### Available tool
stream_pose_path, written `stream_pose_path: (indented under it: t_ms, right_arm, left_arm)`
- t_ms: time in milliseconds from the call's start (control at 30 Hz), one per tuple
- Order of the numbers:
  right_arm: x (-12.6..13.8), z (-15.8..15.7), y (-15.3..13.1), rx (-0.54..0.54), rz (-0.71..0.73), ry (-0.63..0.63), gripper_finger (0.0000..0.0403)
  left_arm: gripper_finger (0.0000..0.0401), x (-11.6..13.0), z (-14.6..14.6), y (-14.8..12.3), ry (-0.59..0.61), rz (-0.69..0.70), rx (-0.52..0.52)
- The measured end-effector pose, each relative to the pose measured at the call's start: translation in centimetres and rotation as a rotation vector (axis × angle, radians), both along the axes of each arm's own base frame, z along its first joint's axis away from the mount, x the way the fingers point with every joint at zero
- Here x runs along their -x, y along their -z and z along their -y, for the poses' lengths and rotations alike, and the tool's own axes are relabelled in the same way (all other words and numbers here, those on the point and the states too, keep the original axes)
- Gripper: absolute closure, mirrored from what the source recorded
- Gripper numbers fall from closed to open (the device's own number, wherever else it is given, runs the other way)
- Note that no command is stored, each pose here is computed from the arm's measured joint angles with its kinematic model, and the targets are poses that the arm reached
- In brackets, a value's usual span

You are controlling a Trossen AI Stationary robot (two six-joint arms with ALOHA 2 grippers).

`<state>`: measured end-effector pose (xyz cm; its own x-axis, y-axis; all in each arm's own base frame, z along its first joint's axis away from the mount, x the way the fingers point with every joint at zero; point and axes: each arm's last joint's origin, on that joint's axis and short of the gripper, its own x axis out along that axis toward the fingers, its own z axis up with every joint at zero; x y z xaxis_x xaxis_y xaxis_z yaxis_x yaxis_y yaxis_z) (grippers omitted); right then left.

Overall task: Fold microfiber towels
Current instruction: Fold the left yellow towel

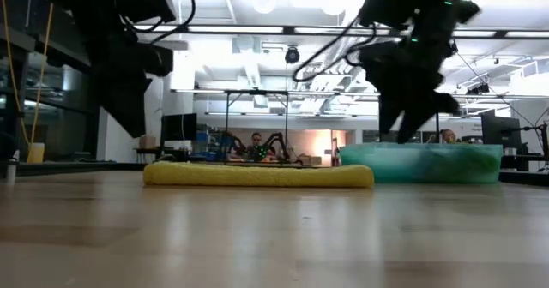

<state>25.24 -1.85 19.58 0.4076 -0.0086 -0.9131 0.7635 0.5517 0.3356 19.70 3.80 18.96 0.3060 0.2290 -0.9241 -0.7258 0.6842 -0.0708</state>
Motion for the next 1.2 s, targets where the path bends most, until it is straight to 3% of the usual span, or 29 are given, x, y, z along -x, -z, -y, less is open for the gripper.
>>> stream_pose_path:
  t_ms: [200,300,567,767,967,1200]
  right_arm:
    - [1.5,0.0,2.4,-0.116,0.238,0.237,0.0221]
    - [1.8,0.2,3.7,-0.135,0.281,0.284,0.0221]
    - [0.4,1.3,5.0,-0.064,0.332,0.183,0.0221]
    - [0.1,2.1,6.4,-0.130,0.257,0.172,0.0221]
    - [-0.8,2.2,7.4,-0.149,0.282,0.178,0.0221]
    - [-1.3,2.3,8.5,-0.164,0.279,0.216,0.0221]
  left_arm:
    - [0.0272,0.5,0.3,1.2,-0.037,-0.003,0.075]
    - [0.0272,0.8,0.5,1.7,-0.060,-0.012,0.124]
    - [0.0272,0.8,0.6,1.8,-0.072,-0.004,0.160]
    - [0.0272,0.7,0.6,1.8,-0.066,0.004,0.163]
    - [0.0272,0.3,0.6,2.0,-0.058,0.025,0.191]
    - [0.0272,-1.1,0.5,4.5,-0.052,-0.052,0.252]
